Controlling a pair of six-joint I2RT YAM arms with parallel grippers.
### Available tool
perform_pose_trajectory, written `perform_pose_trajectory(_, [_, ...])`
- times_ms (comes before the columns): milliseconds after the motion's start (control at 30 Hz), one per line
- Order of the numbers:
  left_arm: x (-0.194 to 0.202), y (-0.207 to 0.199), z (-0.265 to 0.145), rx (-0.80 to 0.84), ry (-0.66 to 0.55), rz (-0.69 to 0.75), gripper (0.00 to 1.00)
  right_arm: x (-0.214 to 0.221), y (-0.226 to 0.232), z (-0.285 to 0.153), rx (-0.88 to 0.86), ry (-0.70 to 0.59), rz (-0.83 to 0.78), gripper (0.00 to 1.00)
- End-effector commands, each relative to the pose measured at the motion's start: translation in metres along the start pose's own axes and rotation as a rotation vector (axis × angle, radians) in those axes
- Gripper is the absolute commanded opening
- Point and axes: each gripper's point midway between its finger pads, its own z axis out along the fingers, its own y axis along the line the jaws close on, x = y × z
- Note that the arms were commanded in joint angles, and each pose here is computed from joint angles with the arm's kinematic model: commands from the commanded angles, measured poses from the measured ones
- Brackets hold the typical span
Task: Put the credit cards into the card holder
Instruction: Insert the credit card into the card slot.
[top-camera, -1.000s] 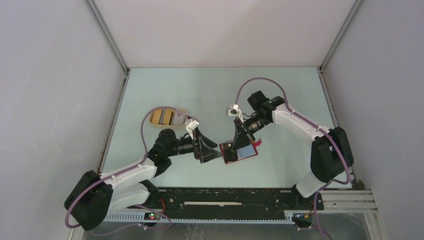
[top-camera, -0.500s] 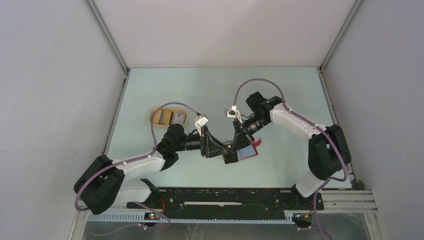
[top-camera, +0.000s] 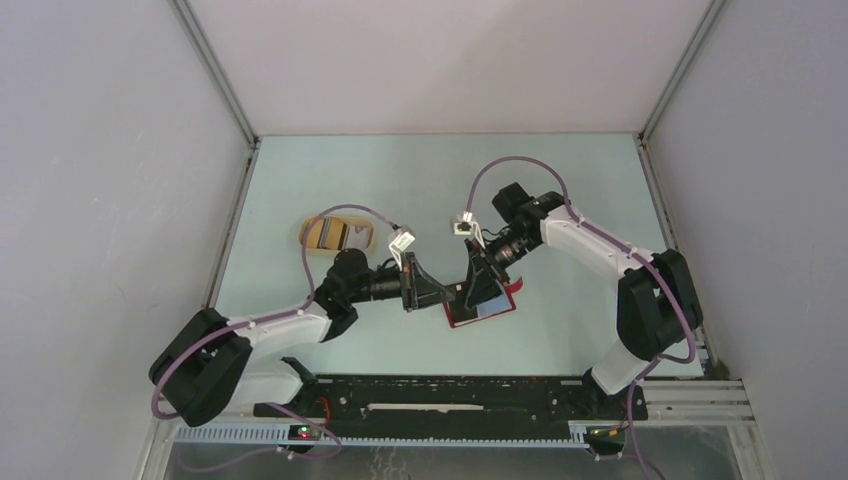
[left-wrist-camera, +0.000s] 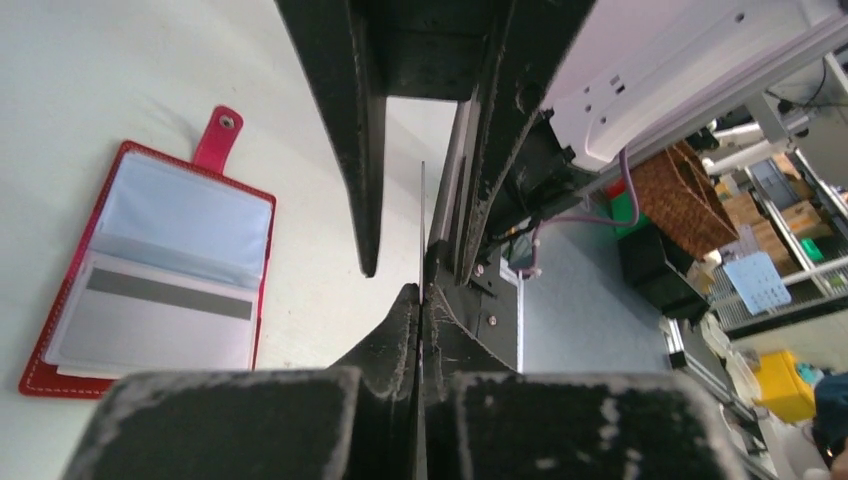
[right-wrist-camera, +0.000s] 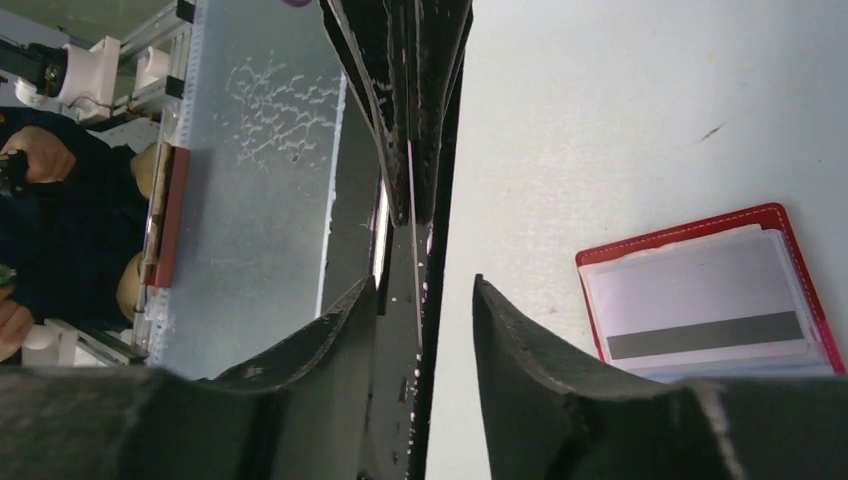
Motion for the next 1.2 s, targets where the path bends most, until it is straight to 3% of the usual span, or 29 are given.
perform_pose_trajectory(0, [-0.013, -0.007, -0.005, 0.003, -0.111, 0.018, 0.00, -0.018, 0.004, -0.019, 0.070, -0.028, -0.097, 0.55])
perform_pose_trajectory(233, [-0.006, 0.004, -0.015, -0.011, -0.233, -0.093, 0.00, -0.023, -0.019, -0.075, 0.303, -0.151, -0.066, 0.59])
perform_pose_trajectory(433, [-0.001, 0.025, -0.011, -0.051, -0.297, -0.210, 0.00, -0.011, -0.045, -0.098, 0.458, -0.233, 0.023, 0.50])
perform_pose_trajectory(933, [0.011, 0.075, 0.009, -0.202, -0.340, -0.303, 0.00, 0.016, -0.086, -0.094, 0.601, -0.116, 0.070, 0.47])
perform_pose_trajectory(1167, [0.011, 0.083, 0.013, -0.224, -0.344, -0.309, 0.00, 0.025, -0.092, -0.090, 0.585, -0.057, 0.112, 0.45])
